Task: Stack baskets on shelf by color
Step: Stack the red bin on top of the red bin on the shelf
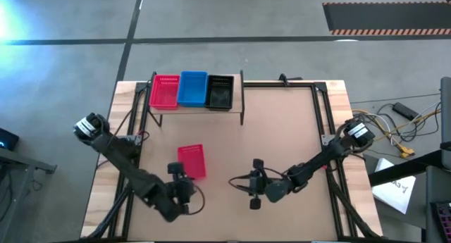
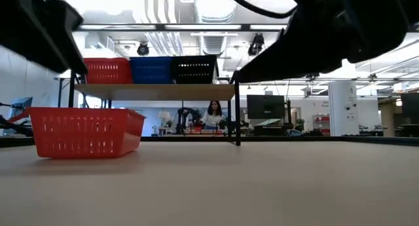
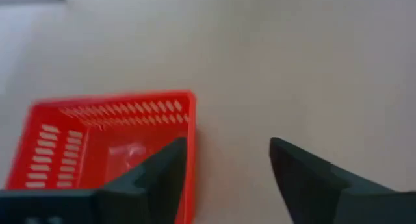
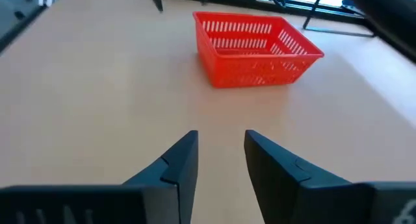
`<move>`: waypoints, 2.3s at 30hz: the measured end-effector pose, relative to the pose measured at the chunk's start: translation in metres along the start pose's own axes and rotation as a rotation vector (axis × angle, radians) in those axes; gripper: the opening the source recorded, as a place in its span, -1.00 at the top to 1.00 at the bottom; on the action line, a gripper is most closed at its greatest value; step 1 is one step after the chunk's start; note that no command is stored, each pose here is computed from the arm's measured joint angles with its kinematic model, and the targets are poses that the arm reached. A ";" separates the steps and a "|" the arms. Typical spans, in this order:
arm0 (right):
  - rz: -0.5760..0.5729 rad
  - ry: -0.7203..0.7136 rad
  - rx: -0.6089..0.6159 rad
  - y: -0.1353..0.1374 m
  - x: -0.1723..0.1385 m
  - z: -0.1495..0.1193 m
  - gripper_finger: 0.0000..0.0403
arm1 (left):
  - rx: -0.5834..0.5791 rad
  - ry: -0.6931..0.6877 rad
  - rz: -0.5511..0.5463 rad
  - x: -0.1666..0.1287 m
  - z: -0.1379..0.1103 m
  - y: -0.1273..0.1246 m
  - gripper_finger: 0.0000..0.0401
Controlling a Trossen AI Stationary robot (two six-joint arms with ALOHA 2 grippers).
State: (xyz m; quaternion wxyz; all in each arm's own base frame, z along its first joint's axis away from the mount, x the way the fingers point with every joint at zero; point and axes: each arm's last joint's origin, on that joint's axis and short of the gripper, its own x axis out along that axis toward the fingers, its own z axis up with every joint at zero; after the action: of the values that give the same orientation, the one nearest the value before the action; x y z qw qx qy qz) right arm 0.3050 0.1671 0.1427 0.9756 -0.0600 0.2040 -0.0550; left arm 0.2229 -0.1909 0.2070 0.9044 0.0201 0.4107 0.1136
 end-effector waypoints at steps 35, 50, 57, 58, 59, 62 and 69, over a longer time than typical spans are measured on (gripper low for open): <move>0.000 0.004 0.018 -0.001 -0.001 -0.006 0.59 | 0.045 0.153 0.048 0.048 -0.010 0.015 0.96; 0.000 0.004 0.017 -0.001 -0.001 -0.006 0.66 | 0.223 0.206 0.074 -0.066 0.058 0.041 1.00; 0.000 0.004 0.017 -0.001 -0.001 -0.006 0.66 | 0.226 0.112 0.169 -0.117 0.083 0.096 1.00; 0.000 0.005 0.017 -0.001 -0.001 -0.006 0.66 | 0.224 0.106 0.184 -0.120 0.085 0.108 1.00; 0.000 0.004 0.017 -0.001 -0.001 -0.006 0.66 | 0.211 0.101 0.203 -0.123 0.086 0.122 1.00; 0.000 0.004 0.017 -0.001 -0.001 -0.006 0.66 | 0.188 0.103 0.276 -0.131 0.092 0.167 1.00; 0.001 0.000 0.020 -0.001 -0.001 -0.006 0.66 | 0.190 0.201 0.295 -0.138 0.091 0.250 1.00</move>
State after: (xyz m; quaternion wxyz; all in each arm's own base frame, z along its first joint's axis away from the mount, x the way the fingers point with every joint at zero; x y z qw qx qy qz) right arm 0.3016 0.1656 0.1382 0.9761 -0.0500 0.2037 -0.0567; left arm 0.1557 0.0269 0.4015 0.8264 0.1539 0.5005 0.2071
